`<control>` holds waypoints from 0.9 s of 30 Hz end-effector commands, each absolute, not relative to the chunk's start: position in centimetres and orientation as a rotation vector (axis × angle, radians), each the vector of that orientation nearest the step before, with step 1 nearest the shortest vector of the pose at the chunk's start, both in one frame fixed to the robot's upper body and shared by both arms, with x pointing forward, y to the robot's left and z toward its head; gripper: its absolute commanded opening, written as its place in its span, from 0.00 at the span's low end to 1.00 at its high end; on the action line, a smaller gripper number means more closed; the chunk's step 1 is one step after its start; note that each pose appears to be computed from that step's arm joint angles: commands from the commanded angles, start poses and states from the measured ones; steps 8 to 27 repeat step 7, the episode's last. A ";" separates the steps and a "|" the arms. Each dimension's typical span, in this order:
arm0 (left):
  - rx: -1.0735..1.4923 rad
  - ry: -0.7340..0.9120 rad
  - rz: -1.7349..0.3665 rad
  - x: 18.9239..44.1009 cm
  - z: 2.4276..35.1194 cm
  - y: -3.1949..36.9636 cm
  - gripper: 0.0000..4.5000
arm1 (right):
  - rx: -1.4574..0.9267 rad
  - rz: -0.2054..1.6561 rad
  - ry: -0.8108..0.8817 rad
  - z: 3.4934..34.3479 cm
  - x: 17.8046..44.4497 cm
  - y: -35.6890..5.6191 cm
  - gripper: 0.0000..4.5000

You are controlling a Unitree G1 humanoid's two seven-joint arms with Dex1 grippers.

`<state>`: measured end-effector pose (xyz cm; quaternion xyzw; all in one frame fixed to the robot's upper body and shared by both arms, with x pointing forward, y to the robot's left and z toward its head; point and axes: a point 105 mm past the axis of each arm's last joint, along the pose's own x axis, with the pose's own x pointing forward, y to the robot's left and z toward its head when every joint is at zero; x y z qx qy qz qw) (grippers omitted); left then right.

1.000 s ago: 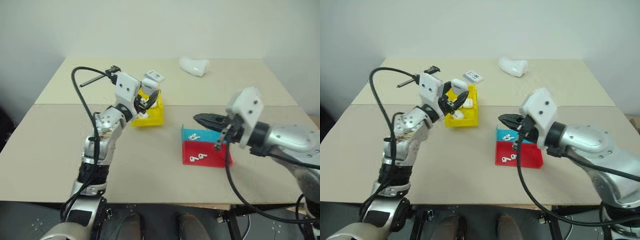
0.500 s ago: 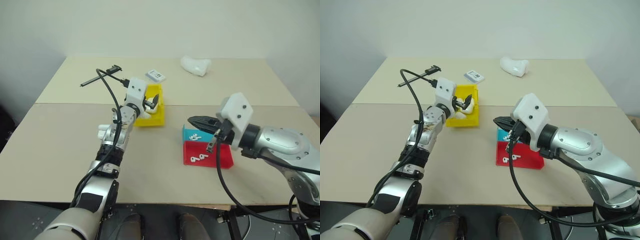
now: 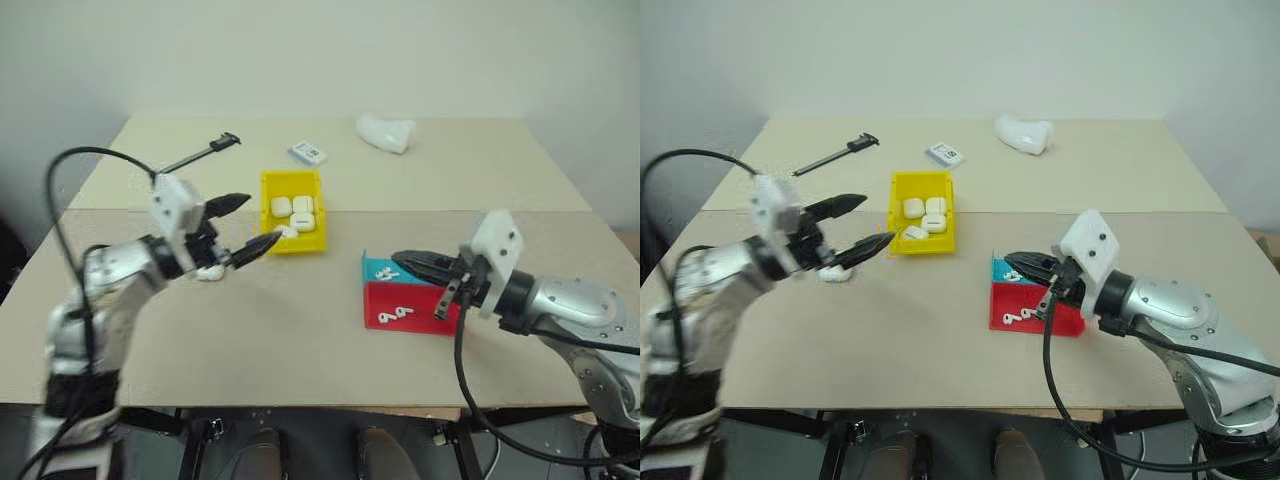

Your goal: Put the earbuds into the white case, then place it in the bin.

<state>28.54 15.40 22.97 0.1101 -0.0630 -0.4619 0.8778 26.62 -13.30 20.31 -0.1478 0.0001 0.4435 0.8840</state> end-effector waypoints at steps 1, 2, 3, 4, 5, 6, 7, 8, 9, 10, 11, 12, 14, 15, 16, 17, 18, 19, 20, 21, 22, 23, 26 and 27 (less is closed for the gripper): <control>0.242 -0.129 -1.062 25.2 24.7 14.6 1.00 | -0.303 0.985 -0.058 21.8 25.7 -13.8 0.00; 0.246 -0.121 -1.074 24.5 24.9 14.5 1.00 | -0.300 1.003 -0.049 21.9 25.4 -14.0 0.00; 0.247 -0.120 -1.080 23.9 25.2 14.4 1.00 | -0.302 1.021 -0.039 21.9 25.2 -14.2 0.00; 0.235 -0.112 -1.090 23.2 25.4 14.3 1.00 | -0.310 1.044 -0.025 21.9 25.0 -14.4 0.00; 0.223 -0.103 -1.101 22.7 25.7 14.2 1.00 | -0.317 1.064 -0.014 21.9 24.8 -14.5 0.00; 0.214 -0.098 -1.108 22.3 25.8 14.1 1.00 | -0.319 1.082 -0.006 21.9 24.7 -14.6 0.00; 0.197 -0.093 -1.122 21.9 25.9 14.0 1.00 | -0.323 1.099 -0.002 22.0 24.6 -14.6 0.00; 0.197 -0.093 -1.122 21.9 25.9 14.0 1.00 | -0.323 1.099 -0.002 22.0 24.6 -14.6 0.00; 0.197 -0.093 -1.122 21.9 25.9 14.0 1.00 | -0.323 1.099 -0.002 22.0 24.6 -14.6 0.00; 0.197 -0.093 -1.122 21.9 25.9 14.0 1.00 | -0.323 1.099 -0.002 22.0 24.6 -14.6 0.00; 0.197 -0.093 -1.122 21.9 25.9 14.0 1.00 | -0.323 1.099 -0.002 22.0 24.6 -14.6 0.00; 0.197 -0.093 -1.122 21.9 25.9 14.0 1.00 | -0.323 1.099 -0.002 22.0 24.6 -14.6 0.00; 0.197 -0.093 -1.122 21.9 25.9 14.0 1.00 | -0.323 1.099 -0.002 22.0 24.6 -14.6 0.00; 0.197 -0.093 -1.122 21.9 25.9 14.0 1.00 | -0.323 1.099 -0.002 22.0 24.6 -14.6 0.00; 0.197 -0.093 -1.122 21.9 25.9 14.0 1.00 | -0.323 1.099 -0.002 22.0 24.6 -14.6 0.00; 0.197 -0.093 -1.122 21.9 25.9 14.0 1.00 | -0.323 1.099 -0.002 22.0 24.6 -14.6 0.00; 0.197 -0.093 -1.122 21.9 25.9 14.0 1.00 | -0.323 1.099 -0.002 22.0 24.6 -14.6 0.00; 0.197 -0.093 -1.122 21.9 25.9 14.0 1.00 | -0.323 1.099 -0.002 22.0 24.6 -14.6 0.00; 0.197 -0.093 -1.122 21.9 25.9 14.0 1.00 | -0.323 1.099 -0.002 22.0 24.6 -14.6 0.00; 0.197 -0.093 -1.122 21.9 25.9 14.0 1.00 | -0.323 1.099 -0.002 22.0 24.6 -14.6 0.00; 0.197 -0.093 -1.122 21.9 25.9 14.0 1.00 | -0.323 1.099 -0.002 22.0 24.6 -14.6 0.00; 0.197 -0.093 -1.122 21.9 25.9 14.0 1.00 | -0.323 1.099 -0.002 22.0 24.6 -14.6 0.00; 0.197 -0.093 -1.122 21.9 25.9 14.0 1.00 | -0.323 1.099 -0.002 22.0 24.6 -14.6 0.00; 0.197 -0.093 -1.122 21.9 25.9 14.0 1.00 | -0.323 1.099 -0.002 22.0 24.6 -14.6 0.00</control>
